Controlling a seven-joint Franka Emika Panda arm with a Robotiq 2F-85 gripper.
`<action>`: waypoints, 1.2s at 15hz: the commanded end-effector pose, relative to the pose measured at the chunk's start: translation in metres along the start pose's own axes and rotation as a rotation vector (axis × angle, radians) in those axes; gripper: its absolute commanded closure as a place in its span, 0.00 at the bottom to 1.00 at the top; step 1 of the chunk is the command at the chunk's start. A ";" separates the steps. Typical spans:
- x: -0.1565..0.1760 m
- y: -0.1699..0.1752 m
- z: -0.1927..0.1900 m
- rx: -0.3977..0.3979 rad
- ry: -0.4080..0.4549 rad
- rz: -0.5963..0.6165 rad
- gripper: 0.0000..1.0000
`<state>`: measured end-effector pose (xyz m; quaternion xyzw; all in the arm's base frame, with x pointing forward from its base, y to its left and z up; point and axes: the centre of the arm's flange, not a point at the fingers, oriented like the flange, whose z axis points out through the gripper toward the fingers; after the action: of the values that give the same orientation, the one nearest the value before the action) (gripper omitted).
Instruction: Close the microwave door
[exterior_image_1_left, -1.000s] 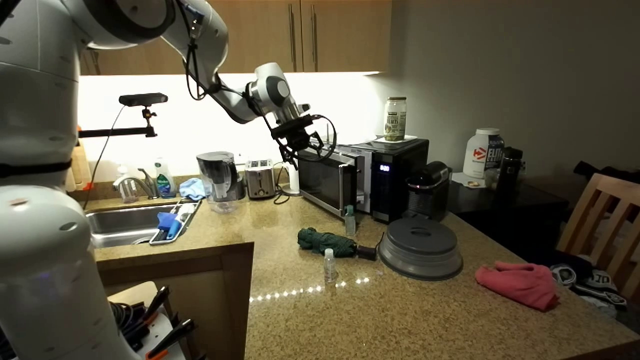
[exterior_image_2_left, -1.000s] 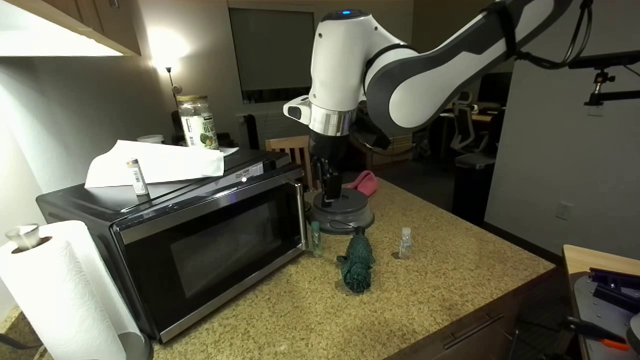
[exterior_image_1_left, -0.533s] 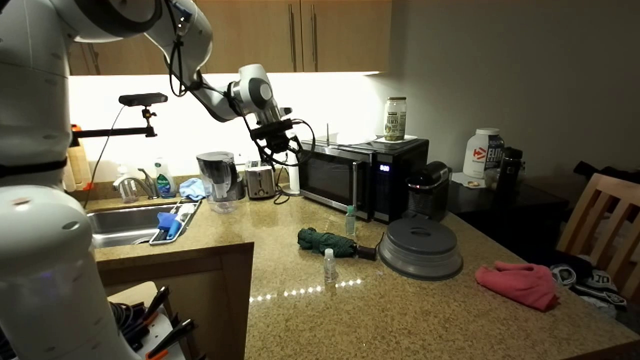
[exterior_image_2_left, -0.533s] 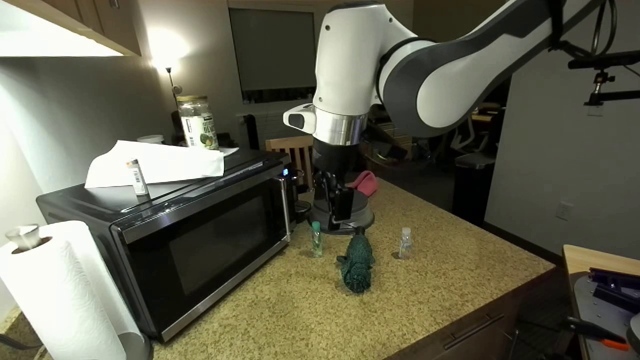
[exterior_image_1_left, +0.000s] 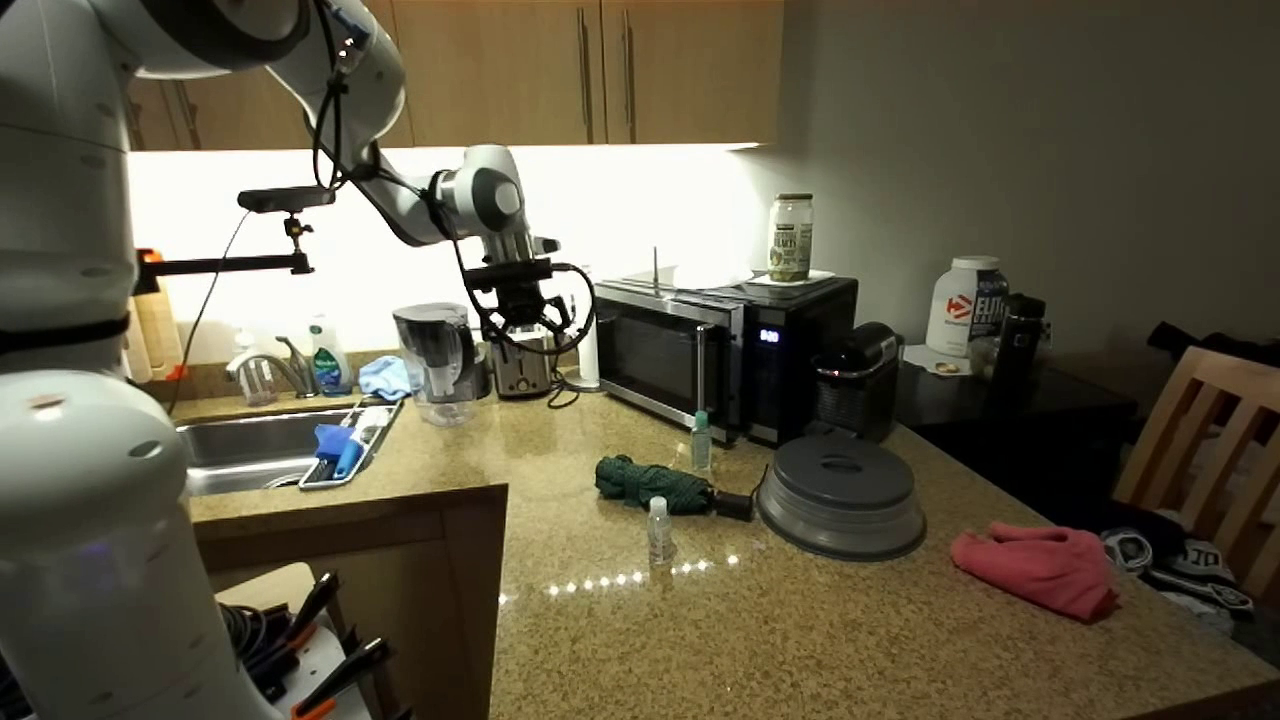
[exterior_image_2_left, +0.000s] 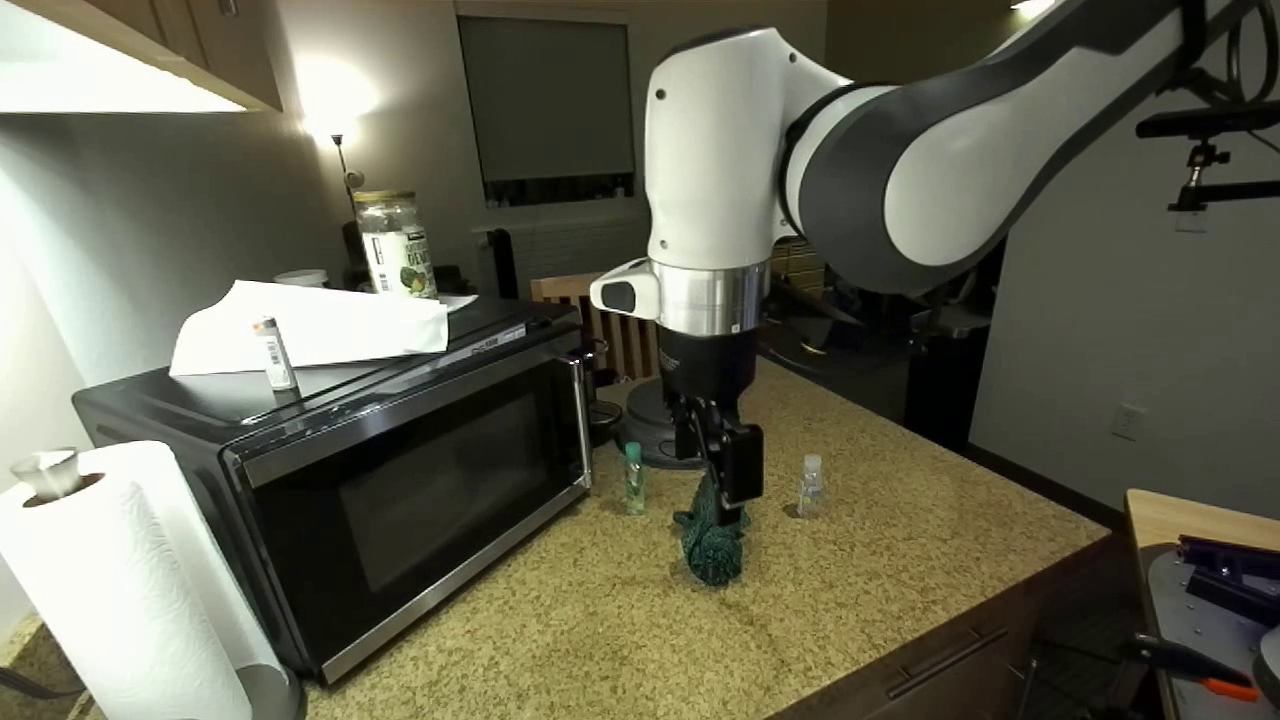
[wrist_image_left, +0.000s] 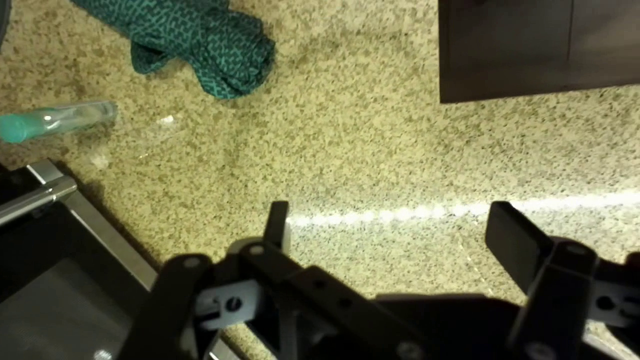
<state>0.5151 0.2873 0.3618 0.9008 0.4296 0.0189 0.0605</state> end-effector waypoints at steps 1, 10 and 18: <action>-0.014 -0.011 0.011 0.051 -0.042 0.003 0.00; -0.002 -0.004 0.085 0.118 -0.126 0.020 0.00; 0.038 0.051 0.086 0.028 0.003 0.059 0.00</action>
<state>0.5626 0.2747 0.2792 0.9141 0.4035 -0.0123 0.0373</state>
